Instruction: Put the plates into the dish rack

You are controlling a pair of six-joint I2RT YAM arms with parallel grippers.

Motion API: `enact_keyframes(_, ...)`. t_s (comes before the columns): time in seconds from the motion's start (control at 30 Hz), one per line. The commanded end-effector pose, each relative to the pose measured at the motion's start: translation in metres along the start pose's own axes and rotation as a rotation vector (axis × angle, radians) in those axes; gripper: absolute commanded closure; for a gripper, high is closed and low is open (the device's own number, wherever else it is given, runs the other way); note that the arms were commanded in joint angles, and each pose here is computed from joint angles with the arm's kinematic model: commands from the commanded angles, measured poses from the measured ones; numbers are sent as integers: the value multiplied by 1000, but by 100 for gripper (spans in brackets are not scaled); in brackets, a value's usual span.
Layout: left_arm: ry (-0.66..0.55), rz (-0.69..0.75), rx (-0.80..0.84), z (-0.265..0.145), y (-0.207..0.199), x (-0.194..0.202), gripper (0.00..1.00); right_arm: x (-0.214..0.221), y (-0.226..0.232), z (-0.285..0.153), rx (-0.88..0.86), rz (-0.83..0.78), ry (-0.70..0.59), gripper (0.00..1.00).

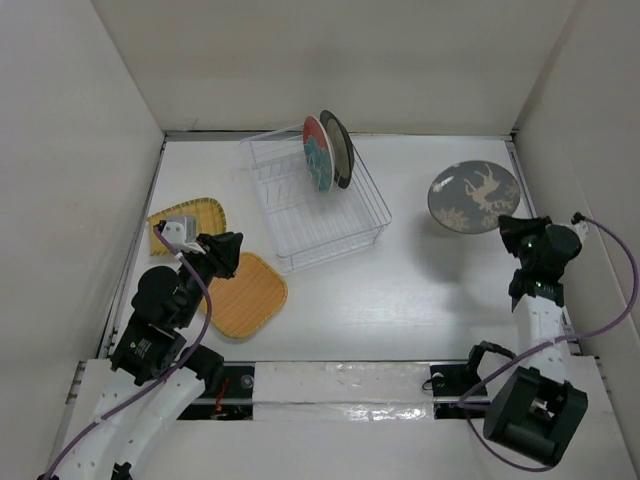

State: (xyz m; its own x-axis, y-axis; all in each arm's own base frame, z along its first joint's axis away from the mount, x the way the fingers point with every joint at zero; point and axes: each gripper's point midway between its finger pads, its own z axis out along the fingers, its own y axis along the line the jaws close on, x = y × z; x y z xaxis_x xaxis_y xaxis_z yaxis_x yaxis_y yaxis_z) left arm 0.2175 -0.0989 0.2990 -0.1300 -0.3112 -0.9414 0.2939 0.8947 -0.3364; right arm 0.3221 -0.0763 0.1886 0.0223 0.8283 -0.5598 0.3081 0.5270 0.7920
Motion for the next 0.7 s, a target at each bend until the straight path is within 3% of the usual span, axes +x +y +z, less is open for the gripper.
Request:
enact_keyframes(0.0,-36,-2,12,1,-4,-12,80,-56,152,-28,-396,-116,-153,100)
enact_keyframes(0.1,-37,-2,4,1,-3,-12,80,-29,211,-27,-466,-206,-97,100)
enact_keyframes(0.13,-37,-1,1,1,-2,-12,81,-38,253,-39,-537,-231,-126,100)
enact_keyframes(0.2,-37,-1,-4,1,-1,-11,81,-1,287,-28,-535,-314,-67,100)
enact_keyframes(0.23,-38,-1,-6,1,-1,-12,81,-11,329,-41,-594,-324,-101,100)
enact_keyframes(0.3,-37,-3,-4,1,-1,-11,81,18,359,-38,-577,-412,-70,100)
enact_keyframes(0.33,-35,-1,-2,2,-2,-11,81,45,364,-15,-542,-458,-31,100)
enact_keyframes(0.37,-36,-1,-9,2,0,-11,81,32,395,-22,-561,-480,-85,100)
enact_keyframes(0.4,-35,-1,-8,2,0,-11,81,53,412,-28,-586,-504,-58,100)
enact_keyframes(0.53,-28,1,-15,4,1,-9,81,96,457,-6,-546,-602,-39,100)
enact_keyframes(0.57,-28,-1,-19,4,2,-9,81,130,448,19,-492,-684,1,100)
enact_keyframes(0.6,-28,1,-22,5,2,-9,81,109,471,10,-477,-654,-83,100)
enact_keyframes(0.67,-25,0,-28,5,3,-8,81,125,479,11,-448,-707,-111,100)
